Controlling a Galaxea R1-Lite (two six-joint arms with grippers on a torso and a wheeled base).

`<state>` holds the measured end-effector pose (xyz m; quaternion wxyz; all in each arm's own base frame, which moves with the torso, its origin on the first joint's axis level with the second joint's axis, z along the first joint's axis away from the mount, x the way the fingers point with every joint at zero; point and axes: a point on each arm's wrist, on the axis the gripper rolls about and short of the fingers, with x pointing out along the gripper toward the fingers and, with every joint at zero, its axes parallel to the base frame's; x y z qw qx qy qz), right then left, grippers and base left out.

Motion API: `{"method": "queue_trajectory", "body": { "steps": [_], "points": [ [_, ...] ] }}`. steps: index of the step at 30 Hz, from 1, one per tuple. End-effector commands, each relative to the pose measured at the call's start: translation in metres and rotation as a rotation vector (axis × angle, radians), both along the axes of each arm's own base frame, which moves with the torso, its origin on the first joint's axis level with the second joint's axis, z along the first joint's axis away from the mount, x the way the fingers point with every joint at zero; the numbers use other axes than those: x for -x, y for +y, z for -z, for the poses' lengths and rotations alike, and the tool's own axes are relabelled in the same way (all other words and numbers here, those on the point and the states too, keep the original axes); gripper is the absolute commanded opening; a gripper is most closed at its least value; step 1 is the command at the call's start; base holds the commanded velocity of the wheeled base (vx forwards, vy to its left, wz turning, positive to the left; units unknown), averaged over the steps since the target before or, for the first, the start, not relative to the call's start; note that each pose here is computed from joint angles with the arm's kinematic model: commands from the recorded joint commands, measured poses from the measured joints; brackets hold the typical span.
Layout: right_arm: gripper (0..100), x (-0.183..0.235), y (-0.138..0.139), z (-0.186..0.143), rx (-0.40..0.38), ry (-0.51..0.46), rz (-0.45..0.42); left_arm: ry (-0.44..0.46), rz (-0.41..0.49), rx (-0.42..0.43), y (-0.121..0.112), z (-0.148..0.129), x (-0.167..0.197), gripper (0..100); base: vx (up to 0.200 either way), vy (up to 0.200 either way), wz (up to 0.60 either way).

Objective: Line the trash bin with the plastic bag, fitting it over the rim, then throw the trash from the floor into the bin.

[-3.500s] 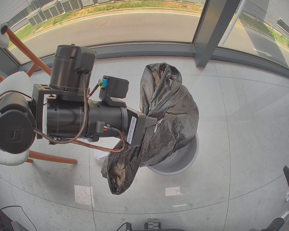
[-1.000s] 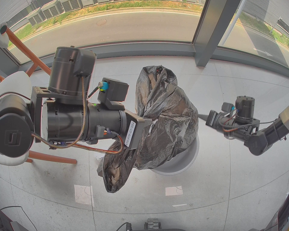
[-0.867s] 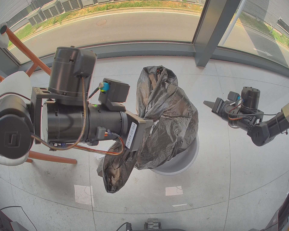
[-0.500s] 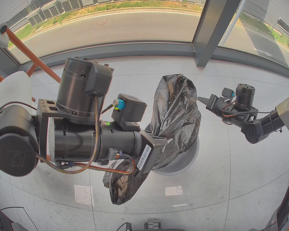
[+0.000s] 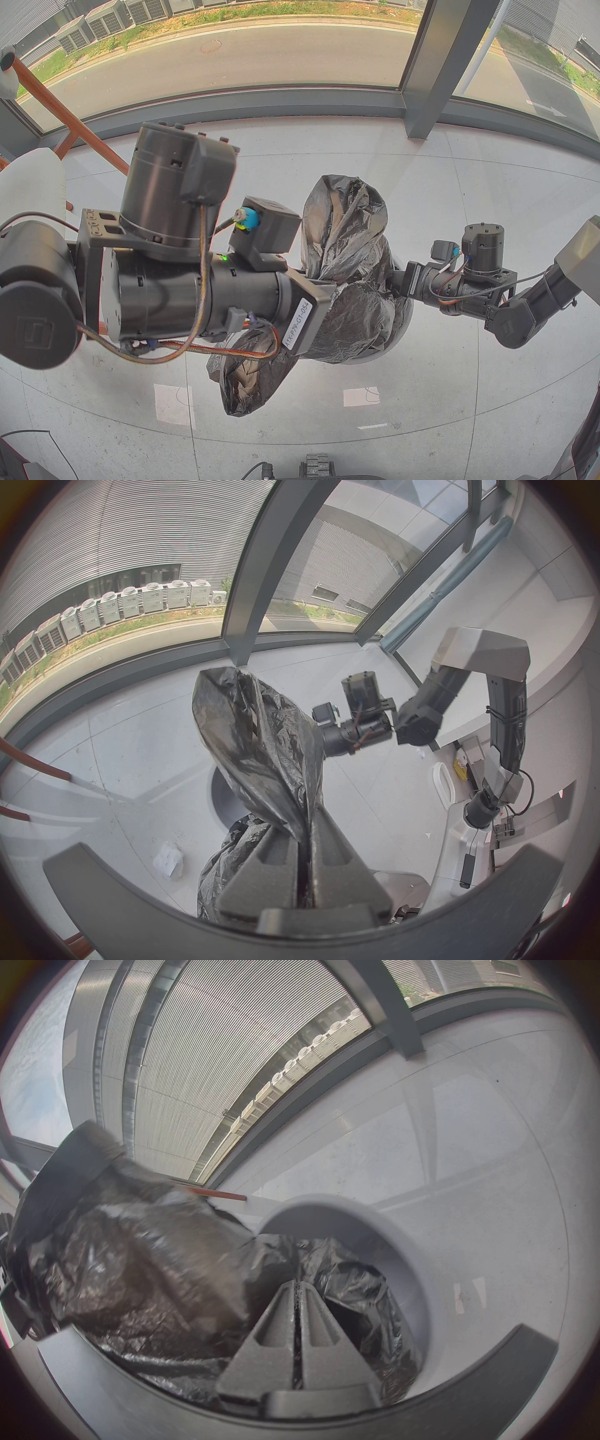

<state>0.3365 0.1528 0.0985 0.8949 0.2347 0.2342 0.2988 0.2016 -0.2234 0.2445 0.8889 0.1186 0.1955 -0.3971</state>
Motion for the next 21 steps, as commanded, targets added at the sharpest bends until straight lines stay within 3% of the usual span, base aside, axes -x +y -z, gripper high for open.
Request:
{"method": "queue_trajectory", "body": {
  "steps": [1,6,14,17,21],
  "points": [
    [0,0.012,0.023,0.017,-0.004,-0.019,-0.059,-0.008,-0.028,-0.011,0.0,0.001,-0.001,0,0.0,0.0,0.0],
    [0,0.007,0.034,0.031,-0.011,-0.049,-0.062,-0.026,-0.052,-0.009,0.0,-0.003,-0.003,0,0.0,0.0,0.0],
    [0,0.004,0.027,0.028,-0.017,-0.06,-0.041,-0.049,-0.085,-0.018,0.001,-0.006,-0.004,0,0.0,0.0,0.0],
    [0,-0.007,0.001,0.014,-0.027,-0.099,0.034,-0.057,-0.074,-0.044,-0.002,-0.002,-0.006,0,0.0,0.0,0.0],
    [0,-0.015,-0.038,-0.029,-0.06,-0.196,0.135,-0.07,-0.051,-0.074,-0.005,0.002,-0.007,0,0.0,0.0,0.0]
  ]
}}
